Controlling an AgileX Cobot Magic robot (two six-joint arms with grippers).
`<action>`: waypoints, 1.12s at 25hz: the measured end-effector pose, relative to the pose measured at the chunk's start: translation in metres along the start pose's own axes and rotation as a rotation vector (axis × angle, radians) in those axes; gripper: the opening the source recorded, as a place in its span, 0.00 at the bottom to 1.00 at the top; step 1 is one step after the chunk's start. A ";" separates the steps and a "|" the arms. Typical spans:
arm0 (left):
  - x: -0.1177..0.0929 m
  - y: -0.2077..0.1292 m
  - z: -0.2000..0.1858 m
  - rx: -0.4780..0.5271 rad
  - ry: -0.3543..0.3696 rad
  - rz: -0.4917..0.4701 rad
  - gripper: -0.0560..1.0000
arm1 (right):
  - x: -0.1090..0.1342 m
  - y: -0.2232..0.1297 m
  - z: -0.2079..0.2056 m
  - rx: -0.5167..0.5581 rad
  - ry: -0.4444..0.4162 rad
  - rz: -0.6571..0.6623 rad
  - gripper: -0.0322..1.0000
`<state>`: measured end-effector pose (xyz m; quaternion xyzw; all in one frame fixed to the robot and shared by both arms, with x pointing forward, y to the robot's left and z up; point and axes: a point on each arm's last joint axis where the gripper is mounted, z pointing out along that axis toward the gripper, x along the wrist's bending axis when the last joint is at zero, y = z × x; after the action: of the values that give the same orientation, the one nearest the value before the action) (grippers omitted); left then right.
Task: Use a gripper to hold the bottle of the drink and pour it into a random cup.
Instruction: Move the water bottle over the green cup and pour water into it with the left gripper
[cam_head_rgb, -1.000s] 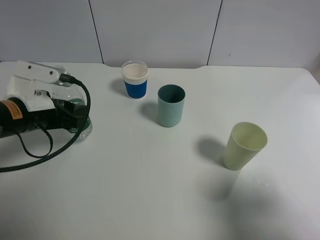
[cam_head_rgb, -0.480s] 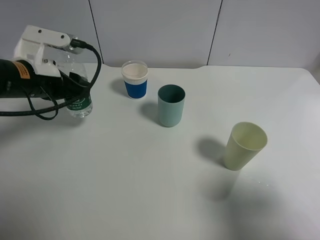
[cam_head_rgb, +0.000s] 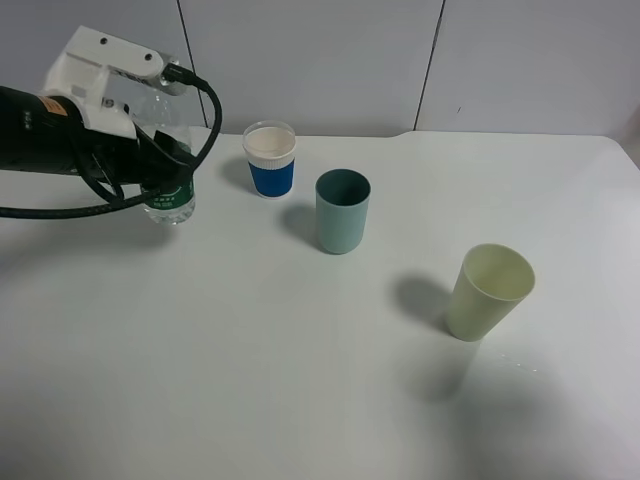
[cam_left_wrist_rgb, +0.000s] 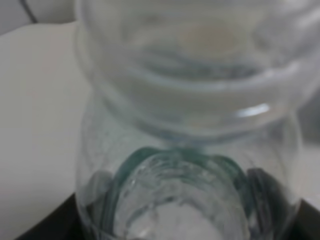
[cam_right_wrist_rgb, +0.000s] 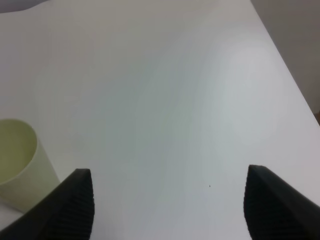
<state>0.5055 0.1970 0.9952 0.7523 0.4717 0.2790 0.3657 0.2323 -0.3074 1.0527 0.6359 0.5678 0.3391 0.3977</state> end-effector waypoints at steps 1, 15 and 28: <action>-0.003 0.001 0.000 -0.008 -0.004 0.016 0.57 | 0.000 0.000 0.000 0.000 0.000 0.000 0.65; -0.030 0.009 -0.007 -0.085 0.196 0.169 0.57 | 0.000 0.000 0.000 0.000 0.000 0.000 0.65; -0.023 0.017 -0.013 -0.050 0.360 0.123 0.57 | 0.000 0.000 0.000 0.000 0.000 0.000 0.65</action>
<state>0.4948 0.1749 1.0148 0.7084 0.4757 0.4423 0.2762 0.2323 -0.3074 1.0527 0.6359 0.5678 0.3391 0.3977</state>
